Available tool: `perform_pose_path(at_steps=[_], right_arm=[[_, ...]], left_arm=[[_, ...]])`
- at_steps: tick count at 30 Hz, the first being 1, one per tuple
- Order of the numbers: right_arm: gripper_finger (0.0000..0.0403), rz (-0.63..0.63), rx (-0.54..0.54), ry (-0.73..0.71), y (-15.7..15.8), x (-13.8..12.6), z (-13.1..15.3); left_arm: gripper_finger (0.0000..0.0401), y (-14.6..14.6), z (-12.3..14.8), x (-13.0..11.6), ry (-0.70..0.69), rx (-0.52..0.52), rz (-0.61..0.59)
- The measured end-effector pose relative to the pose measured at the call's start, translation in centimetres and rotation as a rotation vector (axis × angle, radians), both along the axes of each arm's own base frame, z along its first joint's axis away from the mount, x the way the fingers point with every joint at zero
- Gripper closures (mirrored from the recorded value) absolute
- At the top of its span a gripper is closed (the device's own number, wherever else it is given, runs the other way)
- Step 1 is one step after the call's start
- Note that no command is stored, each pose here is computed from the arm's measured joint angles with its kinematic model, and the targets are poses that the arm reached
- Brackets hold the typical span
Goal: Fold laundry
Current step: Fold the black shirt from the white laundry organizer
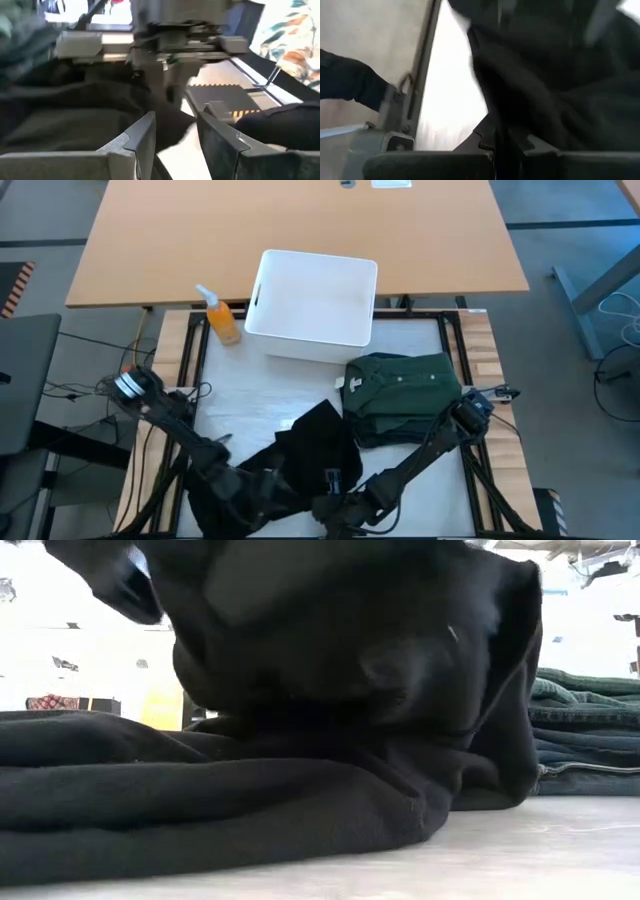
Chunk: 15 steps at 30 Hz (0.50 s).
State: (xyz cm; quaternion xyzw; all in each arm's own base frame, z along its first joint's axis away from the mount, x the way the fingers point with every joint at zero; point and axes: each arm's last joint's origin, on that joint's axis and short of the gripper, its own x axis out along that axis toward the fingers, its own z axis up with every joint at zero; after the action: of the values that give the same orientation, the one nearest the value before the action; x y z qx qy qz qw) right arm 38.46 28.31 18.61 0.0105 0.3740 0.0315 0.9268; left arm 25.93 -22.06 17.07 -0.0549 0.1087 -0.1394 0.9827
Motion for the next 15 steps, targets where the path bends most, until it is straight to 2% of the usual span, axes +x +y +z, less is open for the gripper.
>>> perform_pose_path(at_steps=[4, 7, 11, 15], right_arm=[[0.0366, -0.024, 0.016, 0.012, -0.3, -0.1, -0.9], [0.0362, -0.037, 0.034, 0.005, -0.3, 0.0, -0.8], [0.0358, -0.039, 0.033, 0.003, -0.2, -0.1, -0.8], [0.0357, -0.042, 0.028, 0.005, -0.3, -0.1, -0.8]], left_arm=[[0.0269, 0.0, -1.6, 2.6, 0.076, -0.087, -0.007], [0.0269, 0.5, -2.0, 3.7, 0.105, -0.159, 0.037], [0.0269, 1.0, -2.0, 4.7, 0.133, -0.242, 0.064], [0.0269, 1.2, -1.8, 5.2, 0.163, -0.281, 0.083]])
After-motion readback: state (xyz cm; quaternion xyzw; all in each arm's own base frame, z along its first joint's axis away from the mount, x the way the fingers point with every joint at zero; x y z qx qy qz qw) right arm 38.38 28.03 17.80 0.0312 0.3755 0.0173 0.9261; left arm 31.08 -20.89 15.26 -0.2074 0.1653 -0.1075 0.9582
